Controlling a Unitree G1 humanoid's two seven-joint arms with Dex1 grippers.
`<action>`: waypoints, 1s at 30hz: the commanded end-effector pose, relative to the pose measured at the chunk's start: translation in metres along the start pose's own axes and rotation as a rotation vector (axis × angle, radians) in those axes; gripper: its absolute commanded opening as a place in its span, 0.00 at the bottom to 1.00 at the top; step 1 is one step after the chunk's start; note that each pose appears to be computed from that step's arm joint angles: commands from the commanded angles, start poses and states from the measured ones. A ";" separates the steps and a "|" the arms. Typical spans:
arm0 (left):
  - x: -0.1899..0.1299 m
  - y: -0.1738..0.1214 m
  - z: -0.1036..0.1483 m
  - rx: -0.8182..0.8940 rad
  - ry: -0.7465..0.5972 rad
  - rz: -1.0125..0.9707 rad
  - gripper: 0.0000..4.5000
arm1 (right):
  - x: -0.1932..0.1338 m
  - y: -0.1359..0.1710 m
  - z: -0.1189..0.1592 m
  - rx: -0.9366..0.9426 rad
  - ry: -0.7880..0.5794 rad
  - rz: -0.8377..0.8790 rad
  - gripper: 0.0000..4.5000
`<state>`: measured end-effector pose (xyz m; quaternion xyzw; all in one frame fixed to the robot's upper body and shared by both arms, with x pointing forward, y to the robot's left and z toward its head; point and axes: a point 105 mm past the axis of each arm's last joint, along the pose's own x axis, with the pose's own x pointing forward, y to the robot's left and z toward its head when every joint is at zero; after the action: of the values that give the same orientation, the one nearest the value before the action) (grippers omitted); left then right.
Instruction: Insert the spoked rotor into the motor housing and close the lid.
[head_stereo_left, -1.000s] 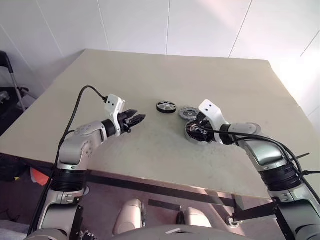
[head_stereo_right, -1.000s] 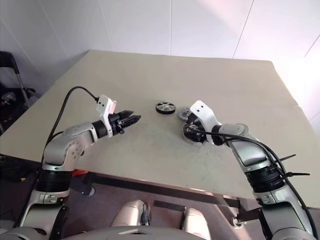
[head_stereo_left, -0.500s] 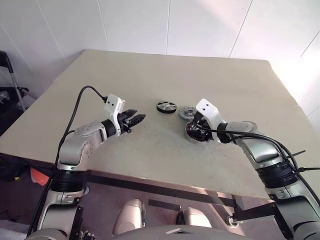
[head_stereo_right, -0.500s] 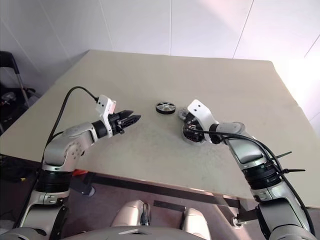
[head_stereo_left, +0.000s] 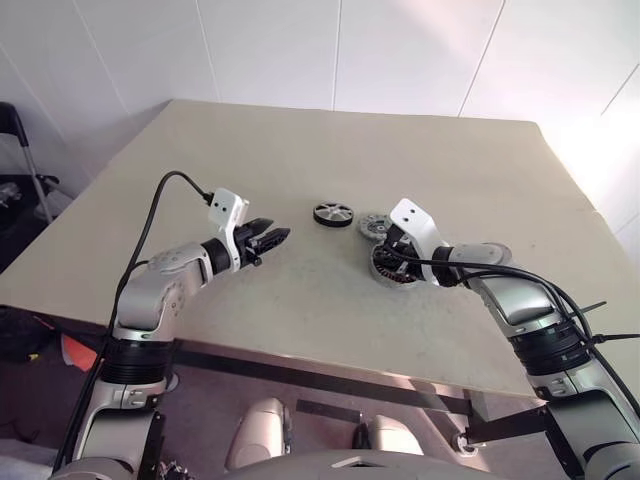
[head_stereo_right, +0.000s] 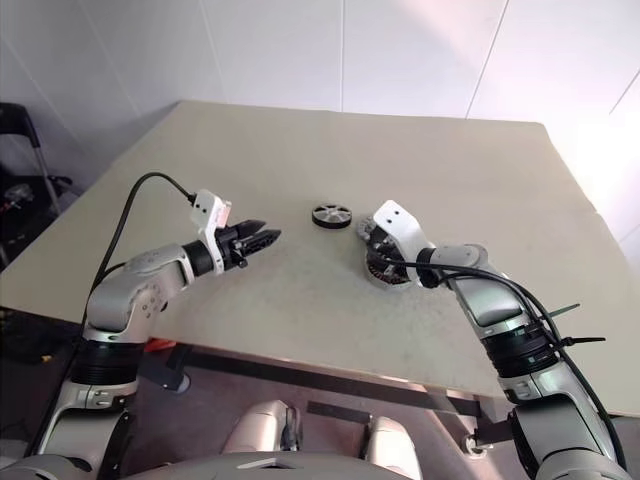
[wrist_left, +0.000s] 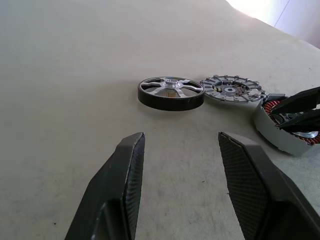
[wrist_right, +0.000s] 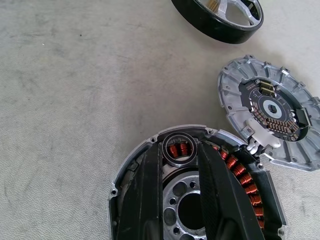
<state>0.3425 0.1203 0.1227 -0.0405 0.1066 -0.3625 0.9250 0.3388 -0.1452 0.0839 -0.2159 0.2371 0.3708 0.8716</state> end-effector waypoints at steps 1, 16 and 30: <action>-0.001 -0.001 0.011 0.031 -0.036 -0.003 0.55 | -0.003 -0.005 0.002 -0.011 0.005 -0.021 0.20; 0.000 -0.004 0.009 0.025 -0.030 -0.015 0.55 | -0.035 -0.028 0.008 -0.048 0.005 -0.097 0.20; 0.003 -0.003 0.009 0.025 -0.025 -0.022 0.55 | -0.039 -0.014 0.007 -0.030 0.000 -0.074 0.20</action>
<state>0.3421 0.1178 0.1159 -0.0435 0.1187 -0.3659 0.9220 0.3263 -0.1753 0.1001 -0.2373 0.2507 0.3398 0.8748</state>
